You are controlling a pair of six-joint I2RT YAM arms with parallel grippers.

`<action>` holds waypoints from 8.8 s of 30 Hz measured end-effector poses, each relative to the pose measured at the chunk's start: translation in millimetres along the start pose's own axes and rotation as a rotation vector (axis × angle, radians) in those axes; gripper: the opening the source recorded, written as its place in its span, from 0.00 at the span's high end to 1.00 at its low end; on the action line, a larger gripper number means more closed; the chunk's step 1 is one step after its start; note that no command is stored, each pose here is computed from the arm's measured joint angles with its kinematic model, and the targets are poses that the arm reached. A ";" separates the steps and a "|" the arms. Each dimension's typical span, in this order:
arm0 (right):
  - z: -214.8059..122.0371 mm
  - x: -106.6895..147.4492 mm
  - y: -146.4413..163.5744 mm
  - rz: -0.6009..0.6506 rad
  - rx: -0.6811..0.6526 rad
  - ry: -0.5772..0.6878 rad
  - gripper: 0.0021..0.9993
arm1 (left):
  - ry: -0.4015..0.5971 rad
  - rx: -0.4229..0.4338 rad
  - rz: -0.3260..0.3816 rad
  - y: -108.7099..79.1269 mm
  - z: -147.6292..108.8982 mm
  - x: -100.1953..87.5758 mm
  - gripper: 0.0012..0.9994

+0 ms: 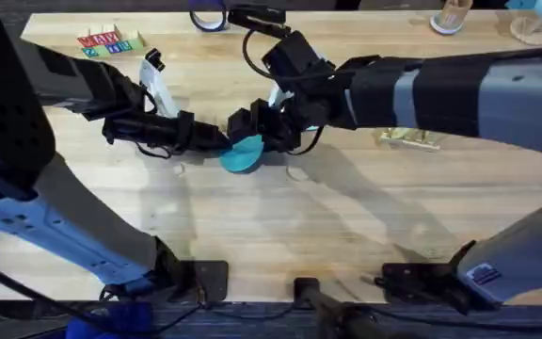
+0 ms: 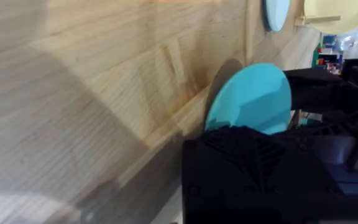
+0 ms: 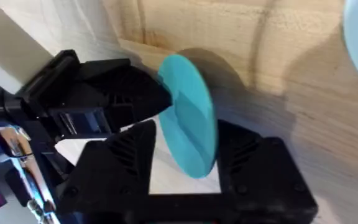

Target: Pick up the plates from the table one by one and place each into a slot on the dish rack.

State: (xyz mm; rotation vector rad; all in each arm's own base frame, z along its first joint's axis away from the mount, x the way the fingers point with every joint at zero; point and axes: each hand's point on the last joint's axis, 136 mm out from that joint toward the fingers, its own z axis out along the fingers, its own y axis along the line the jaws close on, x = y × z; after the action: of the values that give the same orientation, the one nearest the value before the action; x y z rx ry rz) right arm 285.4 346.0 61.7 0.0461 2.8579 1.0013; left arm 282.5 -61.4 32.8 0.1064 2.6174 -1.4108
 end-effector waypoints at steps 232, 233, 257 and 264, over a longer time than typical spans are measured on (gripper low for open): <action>-302.6 -57.8 -193.3 -0.022 0.789 -0.568 0.67 | -0.171 -0.633 0.115 -111.6 -151.6 -9.8 0.00; -306.2 -57.1 -190.8 -0.026 0.784 -0.582 0.65 | -0.172 -0.633 0.117 -111.7 -151.7 -10.2 0.00; -356.0 -39.9 -153.5 -0.077 0.684 -0.782 0.01 | -0.194 -0.580 0.142 -120.2 -146.9 -16.3 0.00; -353.1 -39.6 -151.1 -0.083 0.664 -0.773 0.00 | -0.169 -0.561 0.209 -130.7 -133.1 -20.4 0.00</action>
State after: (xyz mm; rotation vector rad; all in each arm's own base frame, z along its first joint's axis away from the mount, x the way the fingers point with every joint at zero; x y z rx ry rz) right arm 284.9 6.2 245.2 0.2925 2.2863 -0.0493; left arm 269.2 -22.1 215.8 0.1713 2.6535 -0.5622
